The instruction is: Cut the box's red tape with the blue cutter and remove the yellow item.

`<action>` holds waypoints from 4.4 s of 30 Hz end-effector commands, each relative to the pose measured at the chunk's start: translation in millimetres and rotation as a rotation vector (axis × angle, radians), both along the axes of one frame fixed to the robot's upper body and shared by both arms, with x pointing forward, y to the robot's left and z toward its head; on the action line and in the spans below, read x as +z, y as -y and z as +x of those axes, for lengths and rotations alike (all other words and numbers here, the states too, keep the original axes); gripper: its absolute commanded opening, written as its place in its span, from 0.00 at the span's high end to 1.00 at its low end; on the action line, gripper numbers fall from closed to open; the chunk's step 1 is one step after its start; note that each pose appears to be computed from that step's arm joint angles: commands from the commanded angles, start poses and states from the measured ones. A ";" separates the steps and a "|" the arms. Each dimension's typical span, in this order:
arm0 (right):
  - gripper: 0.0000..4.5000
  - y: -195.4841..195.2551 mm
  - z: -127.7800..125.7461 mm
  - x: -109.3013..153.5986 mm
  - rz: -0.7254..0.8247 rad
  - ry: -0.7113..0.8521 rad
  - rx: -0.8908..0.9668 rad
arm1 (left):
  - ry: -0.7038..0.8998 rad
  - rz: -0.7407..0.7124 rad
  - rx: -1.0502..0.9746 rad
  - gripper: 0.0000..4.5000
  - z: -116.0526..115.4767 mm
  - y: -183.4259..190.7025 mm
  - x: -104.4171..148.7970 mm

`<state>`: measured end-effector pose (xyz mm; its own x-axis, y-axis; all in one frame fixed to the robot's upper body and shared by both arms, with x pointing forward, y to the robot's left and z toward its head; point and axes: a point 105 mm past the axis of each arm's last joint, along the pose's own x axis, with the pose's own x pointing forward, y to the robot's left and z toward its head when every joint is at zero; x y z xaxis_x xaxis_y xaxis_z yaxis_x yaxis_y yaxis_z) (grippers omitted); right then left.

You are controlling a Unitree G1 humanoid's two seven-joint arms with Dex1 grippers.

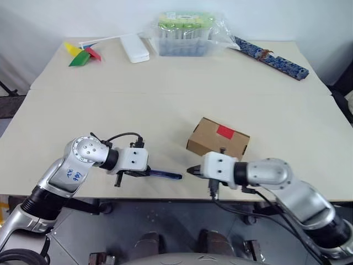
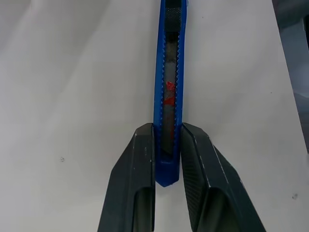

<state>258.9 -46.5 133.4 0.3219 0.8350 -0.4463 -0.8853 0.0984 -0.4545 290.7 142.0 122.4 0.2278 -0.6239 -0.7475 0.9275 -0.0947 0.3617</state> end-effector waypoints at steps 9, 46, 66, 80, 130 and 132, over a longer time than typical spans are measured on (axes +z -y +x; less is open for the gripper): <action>0.99 -21.2 6.2 -20.9 -0.053 0.036 0.118 | -0.108 0.075 -0.006 0.91 -20.4 4.2 -28.7; 0.99 -12.3 3.8 -27.3 -0.082 0.003 0.129 | -0.162 0.134 -0.019 0.91 -25.6 -0.7 -34.5; 0.99 -52.2 3.8 -38.1 -0.053 0.006 0.213 | -0.166 0.131 -0.025 0.91 -27.1 1.8 -32.5; 0.99 -76.2 11.4 -30.6 -0.034 0.045 0.267 | -0.157 0.122 -0.017 0.91 -26.9 3.2 -33.2; 0.01 -4.9 80.4 177.7 0.447 -0.560 -0.256 | 0.855 -0.626 -0.077 0.91 73.0 19.3 128.3; 0.01 -8.0 81.2 176.8 0.443 -0.564 -0.249 | 0.857 -0.626 -0.081 0.91 71.9 19.9 128.7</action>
